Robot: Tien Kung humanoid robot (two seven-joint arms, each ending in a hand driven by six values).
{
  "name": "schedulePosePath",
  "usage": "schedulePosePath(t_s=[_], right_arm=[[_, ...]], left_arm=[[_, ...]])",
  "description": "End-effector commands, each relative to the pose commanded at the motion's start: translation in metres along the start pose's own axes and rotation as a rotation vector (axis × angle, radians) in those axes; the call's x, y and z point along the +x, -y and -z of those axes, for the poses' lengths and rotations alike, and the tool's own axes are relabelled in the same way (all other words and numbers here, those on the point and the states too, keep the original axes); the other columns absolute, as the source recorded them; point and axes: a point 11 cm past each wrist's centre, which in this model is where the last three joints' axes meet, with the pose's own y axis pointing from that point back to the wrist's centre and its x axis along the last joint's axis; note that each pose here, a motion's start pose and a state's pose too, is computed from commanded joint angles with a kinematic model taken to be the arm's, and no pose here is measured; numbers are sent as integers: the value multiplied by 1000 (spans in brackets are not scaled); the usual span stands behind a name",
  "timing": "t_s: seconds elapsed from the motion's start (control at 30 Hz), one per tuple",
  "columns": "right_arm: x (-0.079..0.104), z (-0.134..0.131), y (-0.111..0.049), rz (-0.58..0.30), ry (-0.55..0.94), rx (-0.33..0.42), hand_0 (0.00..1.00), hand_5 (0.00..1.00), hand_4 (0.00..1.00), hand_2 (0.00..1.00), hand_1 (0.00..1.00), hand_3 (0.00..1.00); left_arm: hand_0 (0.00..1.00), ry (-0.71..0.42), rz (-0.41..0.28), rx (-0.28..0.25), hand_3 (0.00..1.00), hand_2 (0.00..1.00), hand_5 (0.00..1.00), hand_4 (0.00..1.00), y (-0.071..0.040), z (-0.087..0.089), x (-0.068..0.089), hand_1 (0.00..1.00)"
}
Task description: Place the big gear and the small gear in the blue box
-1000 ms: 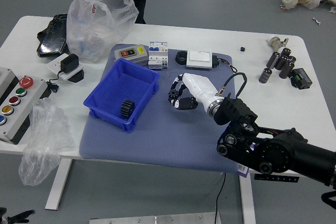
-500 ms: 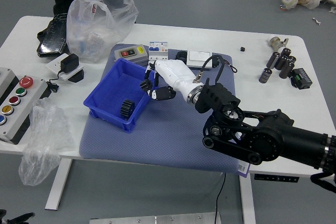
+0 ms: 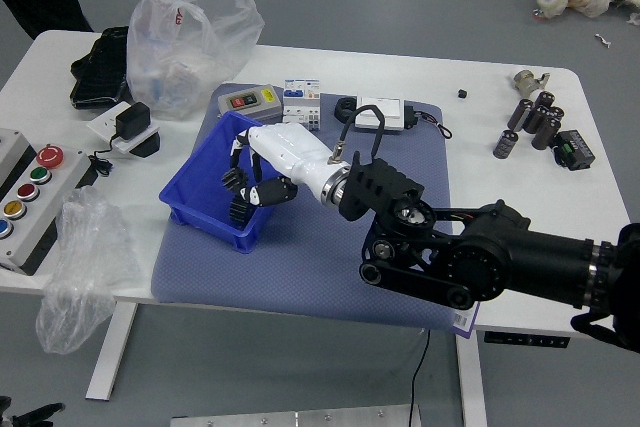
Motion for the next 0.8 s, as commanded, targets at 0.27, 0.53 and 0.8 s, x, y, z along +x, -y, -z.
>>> schedulePosePath(t_s=[0.27,0.53,0.8], right_arm=[[-3,-5,0,28,-9,-33,856,180,682,952,902,934],[-1,-8,-1,14,1,-40,877,187,696,992,928,998],[18,-16,-4,-74,55,-39,874,174,676,988,929,998]], left_arm=[[630,-1,0,5,705,527,527,741,0,0,0,471],[629,1,-2,4,705,528,529,741,0,-1,1,471],[630,1,0,4,704,526,526,740,0,0,0,471]])
